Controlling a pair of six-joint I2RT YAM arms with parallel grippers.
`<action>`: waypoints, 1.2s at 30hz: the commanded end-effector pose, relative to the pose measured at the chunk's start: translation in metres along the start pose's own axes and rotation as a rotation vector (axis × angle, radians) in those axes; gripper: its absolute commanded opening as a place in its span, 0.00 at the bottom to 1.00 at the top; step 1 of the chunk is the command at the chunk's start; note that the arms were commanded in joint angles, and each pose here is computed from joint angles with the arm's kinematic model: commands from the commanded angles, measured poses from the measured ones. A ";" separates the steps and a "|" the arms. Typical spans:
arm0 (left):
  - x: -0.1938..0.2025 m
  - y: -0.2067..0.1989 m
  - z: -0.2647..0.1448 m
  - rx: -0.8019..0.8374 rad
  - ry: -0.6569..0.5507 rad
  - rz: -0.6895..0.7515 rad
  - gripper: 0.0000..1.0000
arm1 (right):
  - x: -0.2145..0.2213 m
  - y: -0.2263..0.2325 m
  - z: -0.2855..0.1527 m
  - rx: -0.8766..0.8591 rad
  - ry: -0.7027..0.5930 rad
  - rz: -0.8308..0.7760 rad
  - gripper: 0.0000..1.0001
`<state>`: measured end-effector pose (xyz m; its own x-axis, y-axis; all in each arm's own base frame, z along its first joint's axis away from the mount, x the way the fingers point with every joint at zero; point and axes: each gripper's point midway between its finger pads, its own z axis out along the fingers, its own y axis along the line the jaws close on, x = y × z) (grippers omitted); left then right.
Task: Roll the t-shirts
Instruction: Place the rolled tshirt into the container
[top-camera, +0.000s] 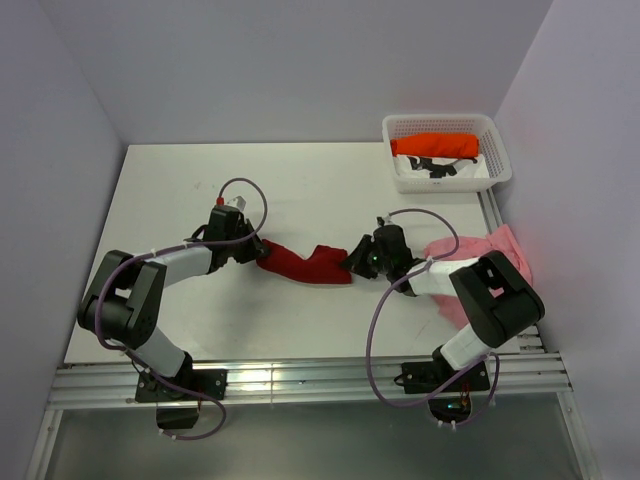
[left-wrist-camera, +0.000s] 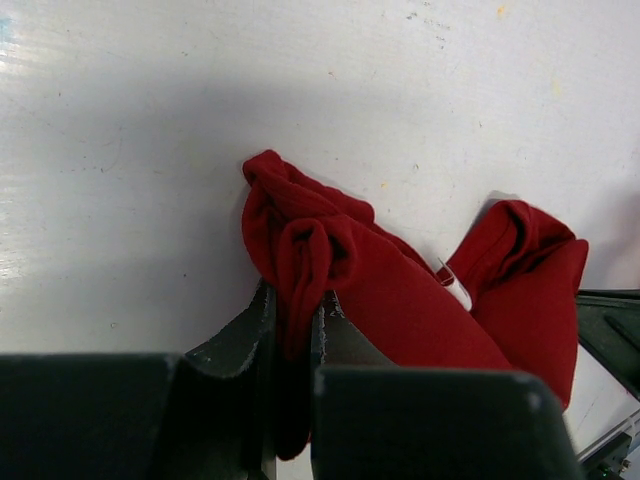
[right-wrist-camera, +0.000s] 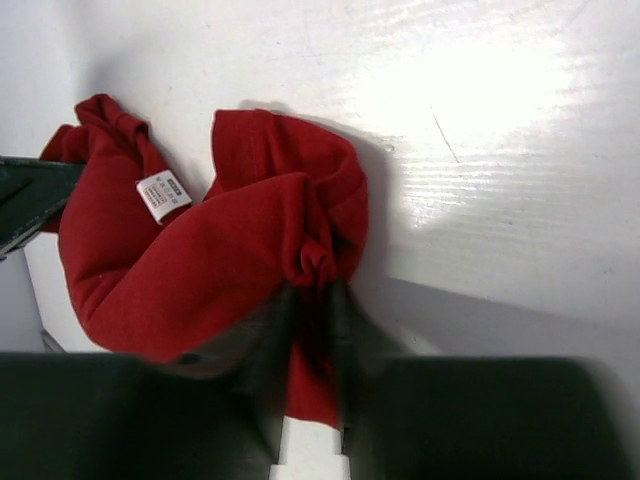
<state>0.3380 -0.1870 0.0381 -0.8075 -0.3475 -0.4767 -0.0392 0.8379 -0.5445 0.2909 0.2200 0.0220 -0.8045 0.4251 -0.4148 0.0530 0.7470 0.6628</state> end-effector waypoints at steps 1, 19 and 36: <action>-0.003 -0.002 0.003 -0.003 0.003 0.033 0.00 | 0.030 -0.039 -0.001 0.129 0.094 0.006 0.13; -0.072 -0.066 -0.040 0.135 -0.197 -0.009 0.01 | -0.095 0.012 -0.050 0.042 -0.111 0.009 0.00; -0.171 -0.210 -0.023 0.369 -0.334 0.039 0.00 | -0.257 0.033 -0.084 0.041 -0.319 0.065 0.00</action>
<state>0.4556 -0.2778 0.2192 -0.6073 -0.4624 -0.6461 0.1915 0.7041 -0.6838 0.4292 0.1054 0.1872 -0.5989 0.5926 -0.5386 0.1289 0.7351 0.6656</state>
